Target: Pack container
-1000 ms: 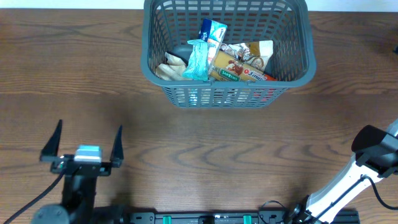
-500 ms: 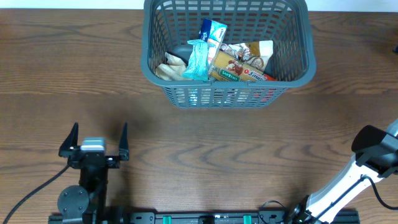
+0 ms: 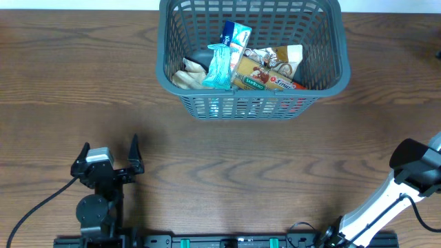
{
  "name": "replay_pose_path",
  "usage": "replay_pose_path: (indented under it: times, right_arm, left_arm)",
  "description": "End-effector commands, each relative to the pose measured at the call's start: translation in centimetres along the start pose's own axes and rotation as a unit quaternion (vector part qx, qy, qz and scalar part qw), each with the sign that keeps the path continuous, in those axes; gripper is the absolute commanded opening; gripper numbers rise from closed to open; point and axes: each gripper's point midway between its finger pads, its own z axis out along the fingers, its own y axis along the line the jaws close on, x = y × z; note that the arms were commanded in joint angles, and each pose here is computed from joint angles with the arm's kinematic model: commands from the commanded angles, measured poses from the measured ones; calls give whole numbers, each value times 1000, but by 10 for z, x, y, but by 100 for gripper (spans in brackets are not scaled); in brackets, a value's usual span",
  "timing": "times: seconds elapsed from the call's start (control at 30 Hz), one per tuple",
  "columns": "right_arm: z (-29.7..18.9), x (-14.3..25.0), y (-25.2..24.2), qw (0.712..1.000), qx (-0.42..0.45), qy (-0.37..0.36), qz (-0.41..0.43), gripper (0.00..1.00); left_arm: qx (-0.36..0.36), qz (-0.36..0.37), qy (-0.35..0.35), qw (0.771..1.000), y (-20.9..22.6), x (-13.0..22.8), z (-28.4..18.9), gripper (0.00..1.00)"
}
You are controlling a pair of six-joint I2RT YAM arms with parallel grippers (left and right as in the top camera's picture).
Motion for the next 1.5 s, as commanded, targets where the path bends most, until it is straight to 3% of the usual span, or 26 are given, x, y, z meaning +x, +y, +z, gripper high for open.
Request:
replay_pose_path:
  times: [0.0, 0.33, 0.53, 1.47]
  right_arm:
    - [-3, 0, -2, 1000, 2, -3, 9, 99]
    - [-3, 0, -2, 1000, 2, -3, 8, 99]
    - [-3, 0, -2, 1000, 2, -3, 9, 99]
    - [-3, 0, -2, 1000, 2, -3, 8, 99]
  left_arm:
    - [-10, -10, -7, 1000, 4, 1, 1, 99]
    - [-11, -8, 13, 1000, 4, 18, 4, 98]
    - [-14, -3, 66, 998, 6, 44, 2, 99]
    - [-14, -3, 67, 998, 6, 44, 2, 99]
